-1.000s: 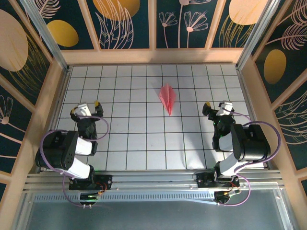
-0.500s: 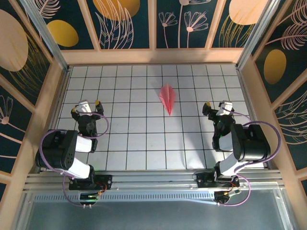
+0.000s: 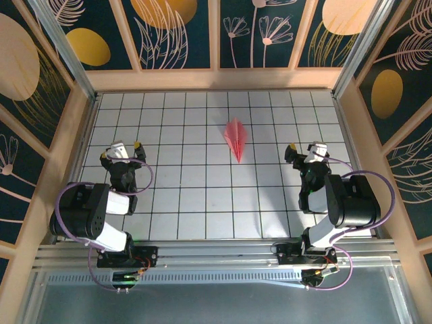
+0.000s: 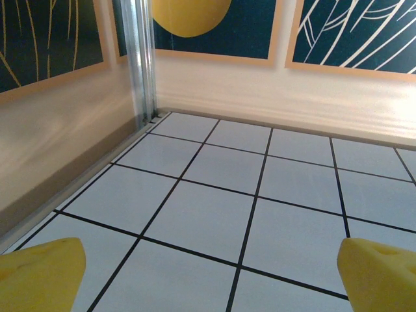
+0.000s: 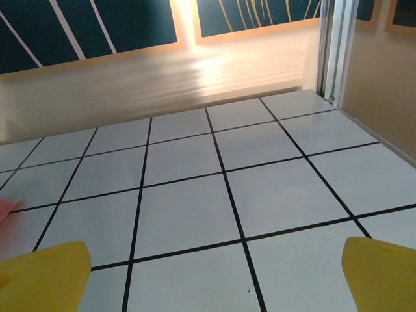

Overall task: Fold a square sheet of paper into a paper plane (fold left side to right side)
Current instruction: Reset both arms

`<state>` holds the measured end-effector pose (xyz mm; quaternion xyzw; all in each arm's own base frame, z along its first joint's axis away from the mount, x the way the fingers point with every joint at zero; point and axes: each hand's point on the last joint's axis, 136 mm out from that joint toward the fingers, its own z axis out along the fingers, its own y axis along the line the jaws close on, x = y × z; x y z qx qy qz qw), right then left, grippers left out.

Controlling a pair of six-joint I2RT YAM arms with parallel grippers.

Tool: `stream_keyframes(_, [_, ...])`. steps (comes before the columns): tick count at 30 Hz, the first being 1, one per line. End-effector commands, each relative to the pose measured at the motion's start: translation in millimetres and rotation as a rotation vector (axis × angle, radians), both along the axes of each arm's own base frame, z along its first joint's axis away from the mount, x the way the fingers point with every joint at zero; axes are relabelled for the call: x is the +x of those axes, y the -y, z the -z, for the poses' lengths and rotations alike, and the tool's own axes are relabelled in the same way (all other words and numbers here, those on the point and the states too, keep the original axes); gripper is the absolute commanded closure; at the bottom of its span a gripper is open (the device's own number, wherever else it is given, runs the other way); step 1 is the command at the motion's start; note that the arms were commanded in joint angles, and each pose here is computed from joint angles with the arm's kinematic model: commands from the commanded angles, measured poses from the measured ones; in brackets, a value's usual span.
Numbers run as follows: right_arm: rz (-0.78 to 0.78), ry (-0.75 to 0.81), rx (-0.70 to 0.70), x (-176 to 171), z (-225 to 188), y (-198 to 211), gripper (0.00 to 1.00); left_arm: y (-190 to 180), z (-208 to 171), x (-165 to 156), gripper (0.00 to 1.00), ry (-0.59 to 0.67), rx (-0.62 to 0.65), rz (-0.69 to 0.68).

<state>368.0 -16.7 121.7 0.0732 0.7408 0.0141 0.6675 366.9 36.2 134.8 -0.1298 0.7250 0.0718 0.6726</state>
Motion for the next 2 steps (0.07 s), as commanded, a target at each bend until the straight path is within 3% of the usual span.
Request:
stream_keyframes(1, [-0.011,0.023,-0.017,4.8,-7.2,-2.8,0.01,-1.2,-4.2,0.5,0.01,0.014,0.002,0.002])
stream_keyframes(2, [-0.011,0.024,-0.017,4.9,-7.5,-2.7,0.01,-1.2,-4.1,0.6,0.01,0.014,0.001,0.002])
